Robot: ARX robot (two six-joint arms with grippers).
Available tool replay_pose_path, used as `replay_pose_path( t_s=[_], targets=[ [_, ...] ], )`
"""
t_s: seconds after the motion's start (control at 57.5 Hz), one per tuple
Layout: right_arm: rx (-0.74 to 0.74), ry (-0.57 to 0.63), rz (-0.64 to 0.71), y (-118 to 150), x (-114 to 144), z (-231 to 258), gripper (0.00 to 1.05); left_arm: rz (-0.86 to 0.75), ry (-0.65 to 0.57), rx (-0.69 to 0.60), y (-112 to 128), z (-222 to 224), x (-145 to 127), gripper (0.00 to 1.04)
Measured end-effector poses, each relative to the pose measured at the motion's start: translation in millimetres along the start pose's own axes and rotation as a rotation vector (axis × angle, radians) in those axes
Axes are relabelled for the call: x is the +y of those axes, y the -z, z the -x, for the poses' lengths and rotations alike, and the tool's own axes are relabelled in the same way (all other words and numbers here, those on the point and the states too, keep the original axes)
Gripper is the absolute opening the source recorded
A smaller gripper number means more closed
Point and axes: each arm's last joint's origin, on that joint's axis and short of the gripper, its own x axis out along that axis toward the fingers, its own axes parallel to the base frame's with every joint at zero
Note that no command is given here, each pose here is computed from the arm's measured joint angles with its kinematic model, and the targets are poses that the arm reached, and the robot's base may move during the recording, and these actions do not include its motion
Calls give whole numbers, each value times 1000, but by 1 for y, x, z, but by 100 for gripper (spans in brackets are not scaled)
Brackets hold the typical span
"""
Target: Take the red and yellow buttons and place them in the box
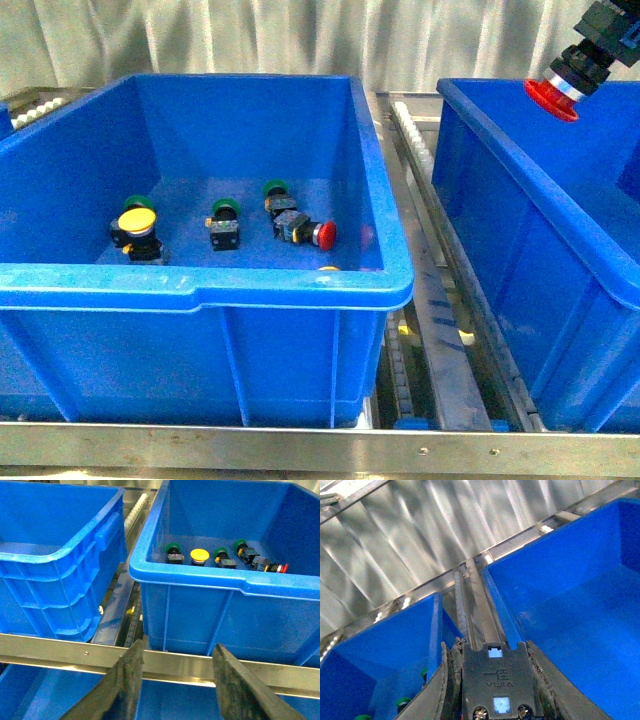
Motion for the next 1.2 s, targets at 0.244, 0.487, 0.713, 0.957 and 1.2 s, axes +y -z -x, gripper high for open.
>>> replay_pose_path(
  t_s=[0.244, 0.487, 0.713, 0.957, 1.2],
  targets=[
    [-1, 5, 6, -2, 0, 2, 26, 0, 0, 0, 0, 0, 0, 95],
    [7, 12, -2, 0, -4, 6, 26, -2, -3, 0, 0, 0, 0, 97],
    [-11, 37, -4, -2, -13, 7, 26, -2, -2, 0, 0, 0, 0, 97],
    [-30, 68, -17, -8, -25, 9, 26, -3, -1, -1, 0, 0, 0, 97],
    [-85, 190, 12, -31, -58, 10, 26, -5, 3, -1, 0, 0, 0, 97]
  ],
)
